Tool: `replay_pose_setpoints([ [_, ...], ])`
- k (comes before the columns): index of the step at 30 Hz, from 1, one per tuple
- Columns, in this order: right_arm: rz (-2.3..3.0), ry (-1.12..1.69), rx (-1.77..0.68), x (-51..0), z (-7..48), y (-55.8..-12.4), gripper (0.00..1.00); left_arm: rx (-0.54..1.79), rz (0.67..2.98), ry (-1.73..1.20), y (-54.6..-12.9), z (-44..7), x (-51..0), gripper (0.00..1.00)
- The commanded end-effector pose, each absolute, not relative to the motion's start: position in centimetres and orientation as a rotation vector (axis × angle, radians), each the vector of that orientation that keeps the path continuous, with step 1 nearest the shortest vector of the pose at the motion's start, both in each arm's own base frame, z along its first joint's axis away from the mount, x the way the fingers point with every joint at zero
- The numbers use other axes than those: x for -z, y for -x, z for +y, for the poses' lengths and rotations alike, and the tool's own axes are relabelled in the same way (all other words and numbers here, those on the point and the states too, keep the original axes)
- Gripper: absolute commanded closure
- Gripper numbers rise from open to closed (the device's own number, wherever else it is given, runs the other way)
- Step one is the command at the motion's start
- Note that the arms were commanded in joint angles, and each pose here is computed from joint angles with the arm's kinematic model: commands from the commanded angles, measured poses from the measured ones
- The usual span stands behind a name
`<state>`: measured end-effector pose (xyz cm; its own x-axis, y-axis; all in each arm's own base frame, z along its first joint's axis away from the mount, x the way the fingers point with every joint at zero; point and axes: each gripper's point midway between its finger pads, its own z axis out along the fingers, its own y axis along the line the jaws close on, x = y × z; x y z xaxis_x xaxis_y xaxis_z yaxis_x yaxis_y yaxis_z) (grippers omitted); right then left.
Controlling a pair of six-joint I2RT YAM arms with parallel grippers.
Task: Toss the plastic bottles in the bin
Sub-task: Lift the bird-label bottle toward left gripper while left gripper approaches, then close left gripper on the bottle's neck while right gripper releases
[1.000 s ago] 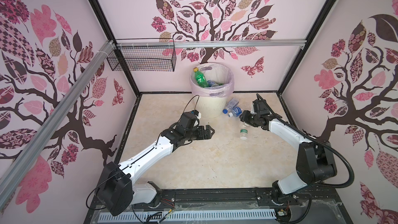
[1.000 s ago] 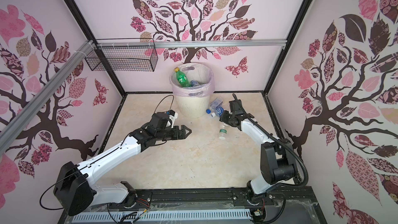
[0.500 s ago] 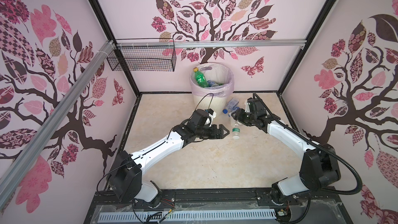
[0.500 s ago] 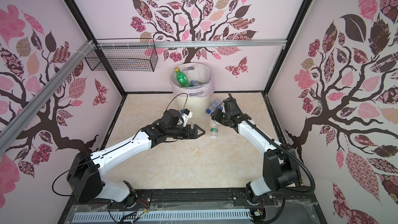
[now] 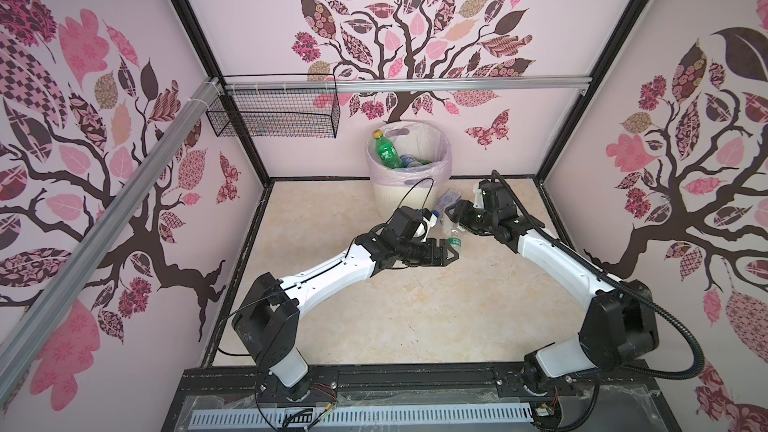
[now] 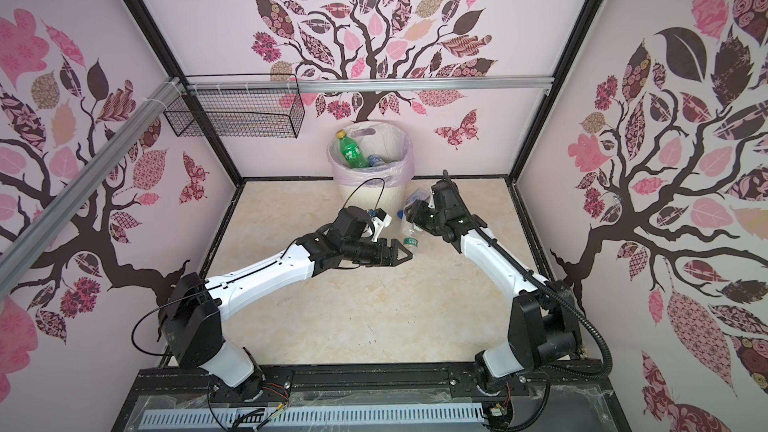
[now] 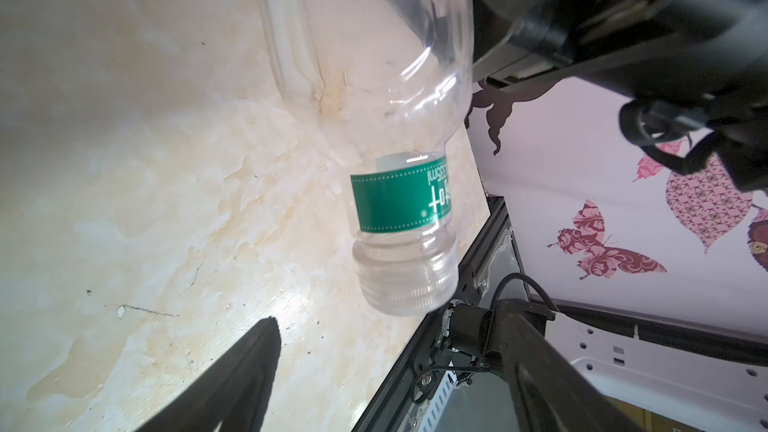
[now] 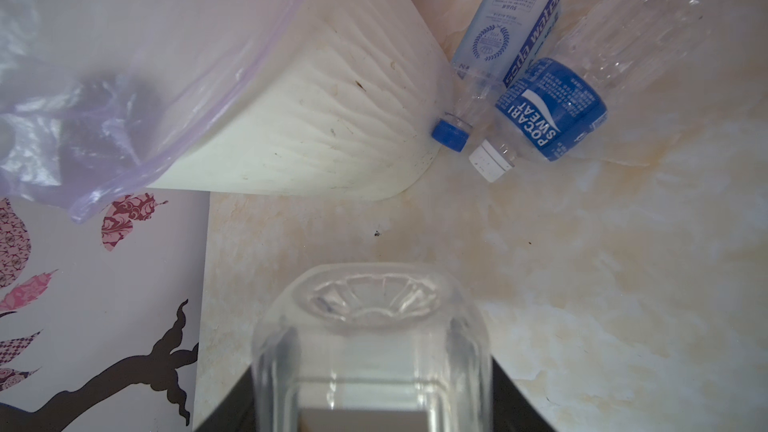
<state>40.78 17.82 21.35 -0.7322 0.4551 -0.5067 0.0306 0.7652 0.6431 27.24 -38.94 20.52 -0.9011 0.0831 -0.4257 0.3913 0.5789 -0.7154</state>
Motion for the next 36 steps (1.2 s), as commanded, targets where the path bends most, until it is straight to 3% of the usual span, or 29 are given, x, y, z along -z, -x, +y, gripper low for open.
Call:
replay_pose_setpoints([
  [1,2.198,-0.331,-0.872,-25.2,18.1,-40.5,0.47,1.231,2.405,-0.371,-28.6,-39.7,-21.5,0.17],
  [14,2.177,-0.314,-0.858,-26.0,18.0,-40.6,0.46,1.336,2.411,-0.343,-29.5,-42.4,-20.7,0.33],
  [20,2.174,-0.316,-0.869,-25.8,18.1,-40.6,0.43,1.336,2.41,-0.333,-29.4,-42.2,-20.5,0.58],
  [24,2.167,-0.315,-0.858,-26.1,17.9,-40.5,0.32,1.325,2.421,-0.337,-29.2,-41.8,-20.5,0.69],
  [26,2.155,-0.31,-0.845,-26.5,17.6,-40.4,0.22,1.306,2.426,-0.342,-29.0,-41.4,-20.6,0.74],
  [31,2.109,-0.307,-0.805,-27.9,16.8,-40.1,0.02,1.187,2.456,-0.379,-28.8,-39.6,-20.8,0.77],
  [36,2.086,-0.282,-0.78,-30.0,16.4,-39.9,0.0,1.065,2.466,-0.389,-29.0,-36.8,-21.2,0.78],
])
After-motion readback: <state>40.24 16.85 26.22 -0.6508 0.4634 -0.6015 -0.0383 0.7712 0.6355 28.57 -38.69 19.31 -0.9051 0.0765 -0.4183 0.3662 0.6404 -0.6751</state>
